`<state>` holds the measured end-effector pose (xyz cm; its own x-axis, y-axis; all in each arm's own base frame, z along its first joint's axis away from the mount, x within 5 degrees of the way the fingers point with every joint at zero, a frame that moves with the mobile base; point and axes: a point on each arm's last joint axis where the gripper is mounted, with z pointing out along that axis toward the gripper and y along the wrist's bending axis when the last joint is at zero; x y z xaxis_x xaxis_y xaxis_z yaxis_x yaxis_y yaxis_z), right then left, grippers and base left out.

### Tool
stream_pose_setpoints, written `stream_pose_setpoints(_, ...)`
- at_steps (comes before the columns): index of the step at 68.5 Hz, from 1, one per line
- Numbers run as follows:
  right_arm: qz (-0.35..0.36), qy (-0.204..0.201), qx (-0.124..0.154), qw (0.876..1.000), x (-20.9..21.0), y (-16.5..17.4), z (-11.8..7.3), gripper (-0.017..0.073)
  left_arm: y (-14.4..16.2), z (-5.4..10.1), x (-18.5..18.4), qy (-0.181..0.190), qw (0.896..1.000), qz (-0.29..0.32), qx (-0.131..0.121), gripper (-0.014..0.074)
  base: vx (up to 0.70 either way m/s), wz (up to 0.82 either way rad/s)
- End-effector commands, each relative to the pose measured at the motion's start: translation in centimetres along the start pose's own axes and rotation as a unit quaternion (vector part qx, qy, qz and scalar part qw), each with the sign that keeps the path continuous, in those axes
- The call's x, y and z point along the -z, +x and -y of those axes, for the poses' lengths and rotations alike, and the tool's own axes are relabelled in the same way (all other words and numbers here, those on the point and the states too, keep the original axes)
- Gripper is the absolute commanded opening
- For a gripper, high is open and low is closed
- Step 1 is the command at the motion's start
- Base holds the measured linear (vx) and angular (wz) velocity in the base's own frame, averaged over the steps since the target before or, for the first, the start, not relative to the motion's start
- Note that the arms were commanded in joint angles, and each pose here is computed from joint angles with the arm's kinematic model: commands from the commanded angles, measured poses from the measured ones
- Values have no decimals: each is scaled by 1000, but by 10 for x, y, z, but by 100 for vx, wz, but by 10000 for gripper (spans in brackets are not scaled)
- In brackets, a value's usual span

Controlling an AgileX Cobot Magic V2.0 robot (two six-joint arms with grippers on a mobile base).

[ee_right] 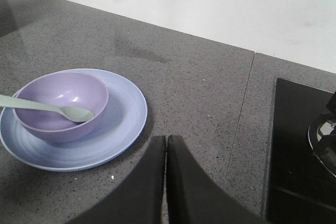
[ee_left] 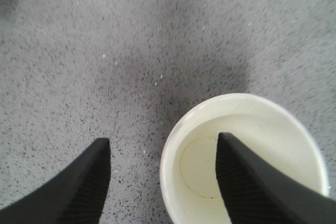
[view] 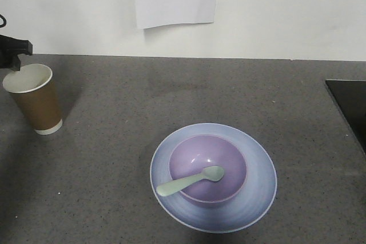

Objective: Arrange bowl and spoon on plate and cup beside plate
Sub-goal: 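Move the left gripper to the brown paper cup and grip its rim, then slide the paper cup with the left gripper next to the plate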

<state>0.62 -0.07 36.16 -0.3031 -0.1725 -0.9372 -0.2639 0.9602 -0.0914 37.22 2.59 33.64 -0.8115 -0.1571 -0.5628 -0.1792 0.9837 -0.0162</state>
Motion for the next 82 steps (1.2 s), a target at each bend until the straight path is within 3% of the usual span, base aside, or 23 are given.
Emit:
stream_pose_setpoints(1, 31, 3, -1, 1000, -1, -12, 1, -3, -8, 0, 13, 5, 999, 32, 2, 428, 0, 0)
stream_pose_setpoints(19, 31, 3, -1, 1000, -1, -12, 1, -3, -5, 1, -12, 2, 1000, -4, 0, 428, 0, 0)
stream_pose_setpoints(25, 31, 3, -1, 1000, -1, -12, 1, -3, -4, 1, -14, 2, 1000, -8, -11, 410, 0, 0)
stream_pose_setpoints(35, 31, 2, -1, 1000, -1, -12, 1, -3, -4, 2, -14, 5, 1000, -8, -10, 291, 0, 0)
stream_pose_setpoints(49, 31, 2, -1, 1000, -1, -12, 1, -3, -3, 3, -14, 9, 1000, -12, -24, -9, 0, 0)
stream_pose_setpoints(59, 31, 2, -1, 1000, -1, -12, 1, -3, -1, 6, -12, 24, 999, -20, -27, -8, 0, 0)
stream_pose_setpoints(73, 31, 2, -1, 1000, -1, -12, 1, -3, 0, 20, 30, 118, 993, 9, -27, -8, 0, 0)
stream_pose_setpoints(82, 31, 2, -1, 1000, -1, -12, 1, -3, 8, 33, 76, 210, 976, 24, -46, -8, 0, 0)
